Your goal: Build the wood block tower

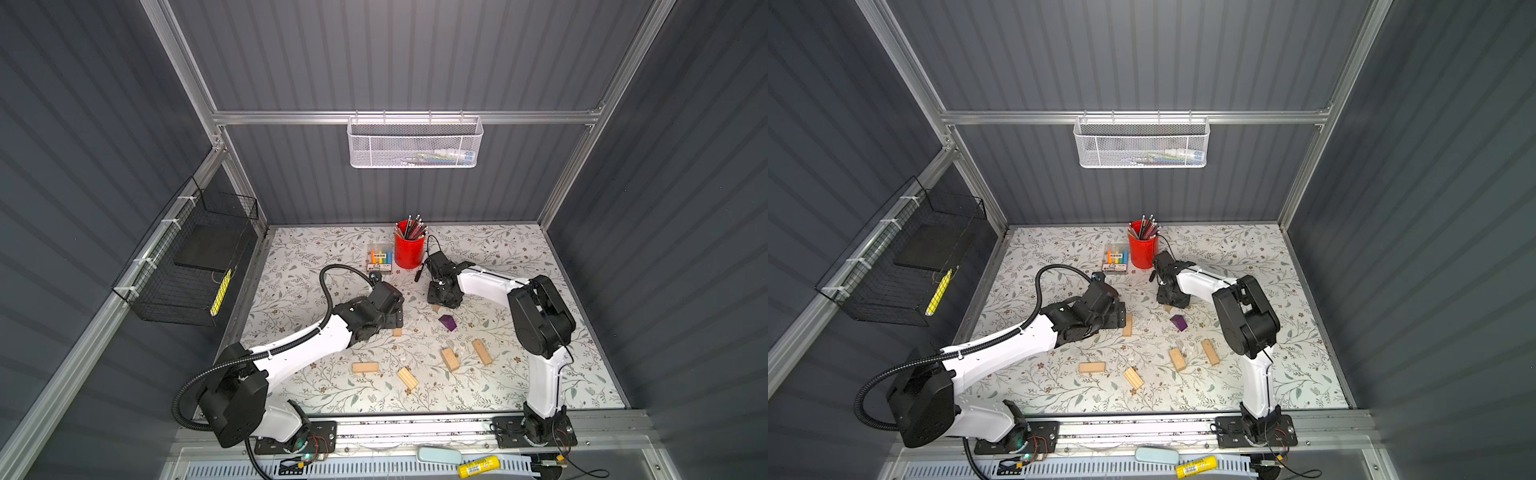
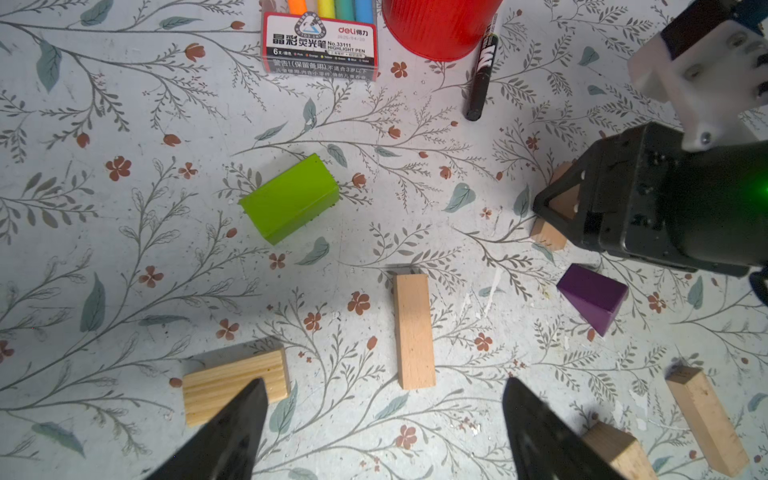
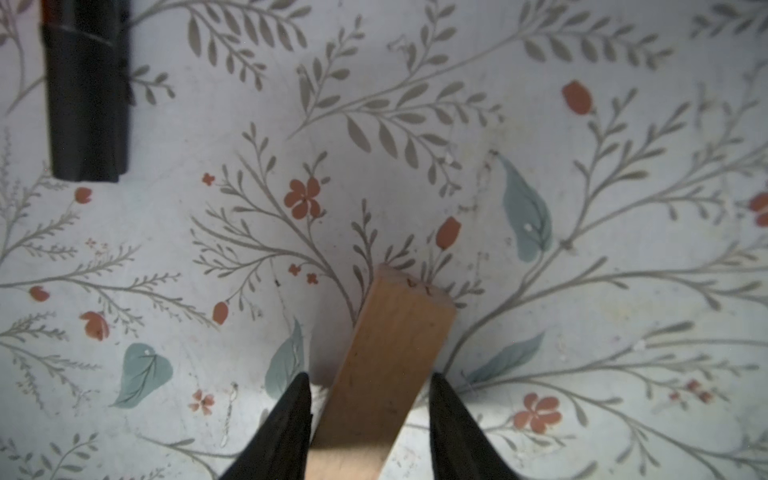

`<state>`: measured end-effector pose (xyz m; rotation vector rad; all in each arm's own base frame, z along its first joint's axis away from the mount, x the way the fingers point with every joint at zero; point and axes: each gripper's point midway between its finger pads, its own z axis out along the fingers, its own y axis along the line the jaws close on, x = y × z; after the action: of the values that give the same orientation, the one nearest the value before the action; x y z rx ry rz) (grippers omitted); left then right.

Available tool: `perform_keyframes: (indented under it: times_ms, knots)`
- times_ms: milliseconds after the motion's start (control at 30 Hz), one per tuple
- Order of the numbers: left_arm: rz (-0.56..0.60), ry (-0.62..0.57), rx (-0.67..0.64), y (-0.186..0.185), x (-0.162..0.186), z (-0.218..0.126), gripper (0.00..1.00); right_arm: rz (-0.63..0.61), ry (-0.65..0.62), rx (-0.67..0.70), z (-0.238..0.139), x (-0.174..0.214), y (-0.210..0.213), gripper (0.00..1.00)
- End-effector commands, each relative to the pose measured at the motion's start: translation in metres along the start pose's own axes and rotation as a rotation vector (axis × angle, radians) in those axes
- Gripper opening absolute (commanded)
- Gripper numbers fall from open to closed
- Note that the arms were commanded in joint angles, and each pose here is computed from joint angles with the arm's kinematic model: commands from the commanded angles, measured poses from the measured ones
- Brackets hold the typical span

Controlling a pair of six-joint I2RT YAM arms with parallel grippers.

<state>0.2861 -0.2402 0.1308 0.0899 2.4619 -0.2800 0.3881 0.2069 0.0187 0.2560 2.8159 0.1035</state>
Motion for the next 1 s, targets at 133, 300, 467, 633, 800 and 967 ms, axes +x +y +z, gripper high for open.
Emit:
perform_keyframes:
  times_ms: [133, 300, 467, 633, 800, 967]
  knots:
    - [-0.017, -0.005, -0.018, 0.007, -0.001, -0.005, 0.90, -0.071, 0.025, -0.034, 0.001, 0.007, 0.015, 0.25]
    - [-0.039, 0.003, 0.002, 0.006, 0.003, -0.006, 0.90, -0.135, 0.021, -0.053, -0.011, 0.015, 0.027, 0.22]
    - [-0.065, 0.018, 0.009, 0.009, 0.012, -0.006, 0.90, -0.190, 0.026, -0.066, -0.023, 0.029, 0.037, 0.19]
    - [-0.103, 0.026, 0.007, 0.015, 0.019, -0.007, 0.88, -0.211, 0.043, -0.104, -0.031, 0.047, 0.050, 0.19]
    - [-0.129, 0.024, -0.004, 0.021, 0.024, -0.007, 0.87, -0.209, 0.043, -0.126, -0.037, 0.062, 0.059, 0.18]
    - [-0.145, 0.021, -0.019, 0.026, 0.026, -0.010, 0.86, -0.197, 0.048, -0.147, -0.037, 0.077, 0.063, 0.18]
